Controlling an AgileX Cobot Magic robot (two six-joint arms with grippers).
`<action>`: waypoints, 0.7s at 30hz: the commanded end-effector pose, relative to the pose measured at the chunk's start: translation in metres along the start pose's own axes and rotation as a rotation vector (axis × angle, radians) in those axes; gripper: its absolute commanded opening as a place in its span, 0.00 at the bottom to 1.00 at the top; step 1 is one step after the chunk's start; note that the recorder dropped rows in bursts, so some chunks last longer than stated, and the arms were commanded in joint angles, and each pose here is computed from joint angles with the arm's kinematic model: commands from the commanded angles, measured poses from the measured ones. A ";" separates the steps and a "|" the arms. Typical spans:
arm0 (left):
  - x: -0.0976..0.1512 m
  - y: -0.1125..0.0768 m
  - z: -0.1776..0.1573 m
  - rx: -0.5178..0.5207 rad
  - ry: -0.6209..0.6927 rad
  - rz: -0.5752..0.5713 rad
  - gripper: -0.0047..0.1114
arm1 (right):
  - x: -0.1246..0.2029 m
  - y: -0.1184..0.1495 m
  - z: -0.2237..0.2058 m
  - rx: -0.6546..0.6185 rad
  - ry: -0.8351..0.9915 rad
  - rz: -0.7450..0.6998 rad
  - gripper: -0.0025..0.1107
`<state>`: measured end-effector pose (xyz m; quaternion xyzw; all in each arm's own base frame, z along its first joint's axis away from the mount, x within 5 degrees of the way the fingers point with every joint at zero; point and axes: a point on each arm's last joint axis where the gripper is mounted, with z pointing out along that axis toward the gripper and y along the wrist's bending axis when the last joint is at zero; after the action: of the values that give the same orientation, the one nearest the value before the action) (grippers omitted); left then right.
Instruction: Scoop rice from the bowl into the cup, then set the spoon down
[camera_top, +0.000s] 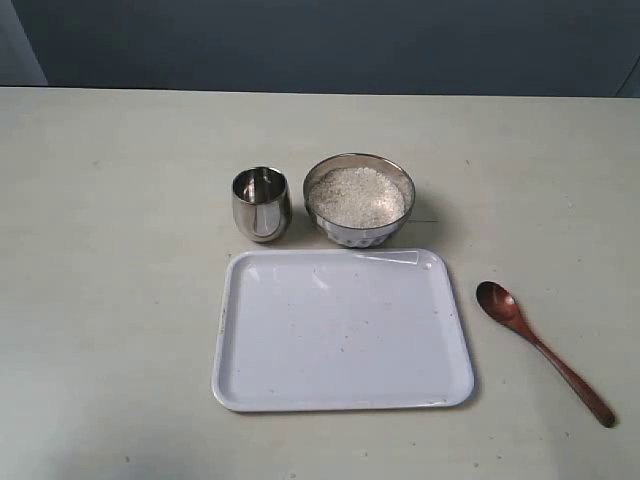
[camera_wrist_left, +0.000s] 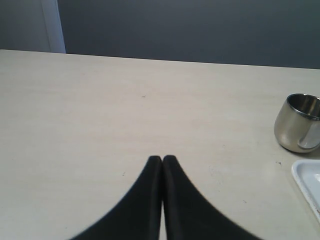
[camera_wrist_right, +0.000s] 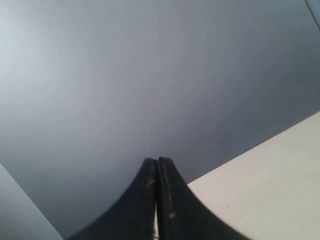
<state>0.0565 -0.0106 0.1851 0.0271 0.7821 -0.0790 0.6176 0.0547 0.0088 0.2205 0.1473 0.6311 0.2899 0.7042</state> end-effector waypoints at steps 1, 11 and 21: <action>-0.002 -0.001 0.000 0.009 -0.012 0.001 0.04 | -0.004 0.002 0.000 -0.018 -0.037 -0.007 0.01; -0.002 -0.001 0.000 0.009 -0.012 0.001 0.04 | -0.003 0.001 0.000 -0.005 -0.022 0.036 0.01; -0.002 -0.001 0.000 0.009 -0.012 0.001 0.04 | -0.029 0.027 0.018 -0.003 0.155 -0.190 0.01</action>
<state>0.0565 -0.0106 0.1851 0.0271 0.7821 -0.0790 0.6176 0.0567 0.0130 0.2469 0.0959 0.6729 0.2644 0.6842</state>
